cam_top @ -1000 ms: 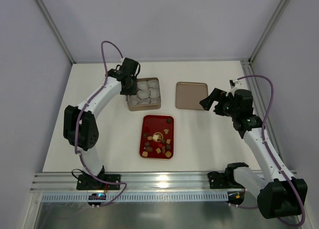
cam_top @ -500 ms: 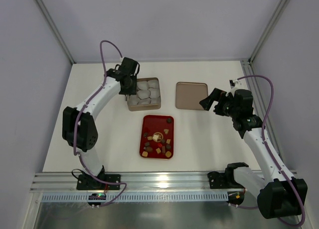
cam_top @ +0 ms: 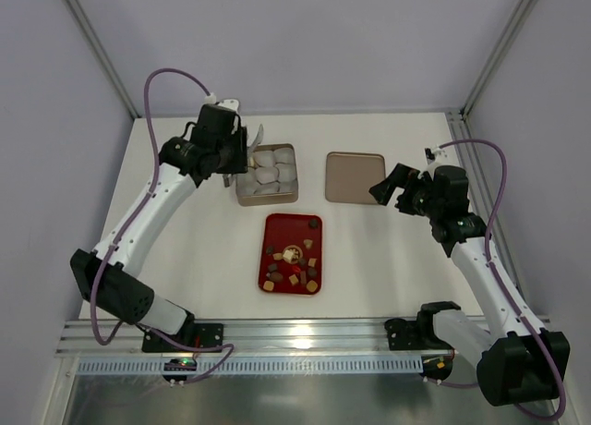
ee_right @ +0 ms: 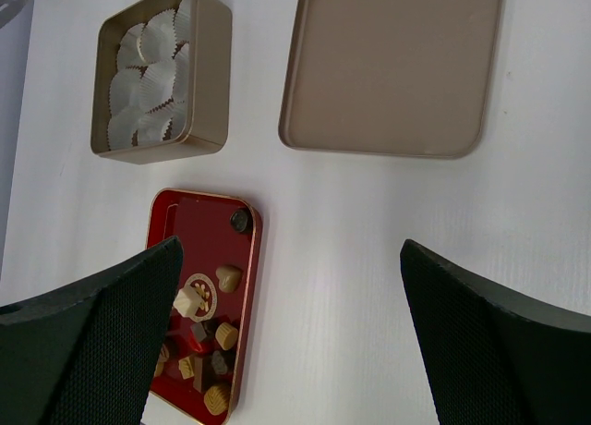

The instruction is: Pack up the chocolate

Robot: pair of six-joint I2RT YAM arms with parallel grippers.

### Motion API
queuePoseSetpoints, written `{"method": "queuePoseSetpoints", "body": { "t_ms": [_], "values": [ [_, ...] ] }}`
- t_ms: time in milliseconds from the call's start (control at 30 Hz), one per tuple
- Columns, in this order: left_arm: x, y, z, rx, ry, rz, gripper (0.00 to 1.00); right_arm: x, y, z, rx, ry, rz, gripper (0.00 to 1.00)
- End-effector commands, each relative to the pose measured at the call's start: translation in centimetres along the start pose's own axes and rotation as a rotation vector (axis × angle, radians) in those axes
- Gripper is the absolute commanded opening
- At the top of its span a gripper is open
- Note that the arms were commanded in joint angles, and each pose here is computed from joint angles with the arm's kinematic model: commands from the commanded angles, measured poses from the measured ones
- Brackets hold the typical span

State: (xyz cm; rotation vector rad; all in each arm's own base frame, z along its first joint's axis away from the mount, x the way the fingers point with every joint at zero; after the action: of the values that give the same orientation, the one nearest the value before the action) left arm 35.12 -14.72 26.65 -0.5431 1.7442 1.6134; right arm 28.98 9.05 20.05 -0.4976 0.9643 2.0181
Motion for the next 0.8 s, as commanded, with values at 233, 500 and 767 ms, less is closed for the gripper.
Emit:
{"method": "queuePoseSetpoints", "body": {
  "t_ms": [233, 500, 767],
  "values": [
    [7.2, 6.3, -5.7, 0.151, -0.131, 0.060, 0.41, -0.7, 0.0, 0.8, -0.030, 0.021, -0.027, 1.00],
    [13.8, 9.1, -8.0, 0.245, -0.208, 0.157, 0.40, -0.6, -0.1, 0.8, -0.028, 0.023, -0.024, 1.00],
    [18.4, 9.6, -8.7, 0.276, -0.287, 0.266, 0.40, -0.5, -0.2, 0.6, -0.020, 0.025, -0.022, 1.00]
  ]
}}
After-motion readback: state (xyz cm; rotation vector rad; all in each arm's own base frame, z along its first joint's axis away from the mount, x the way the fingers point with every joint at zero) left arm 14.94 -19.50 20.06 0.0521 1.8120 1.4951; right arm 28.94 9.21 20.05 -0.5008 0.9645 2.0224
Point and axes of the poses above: each gripper's point midway between its finger pads, its own y axis back along the fingers, its own z axis along the line the jaws close on, x = y × z, the point moved 2 cm from there along y, back along the fingers, and after that the axes turned 9 degrees about -y, right-handed, at the moved point
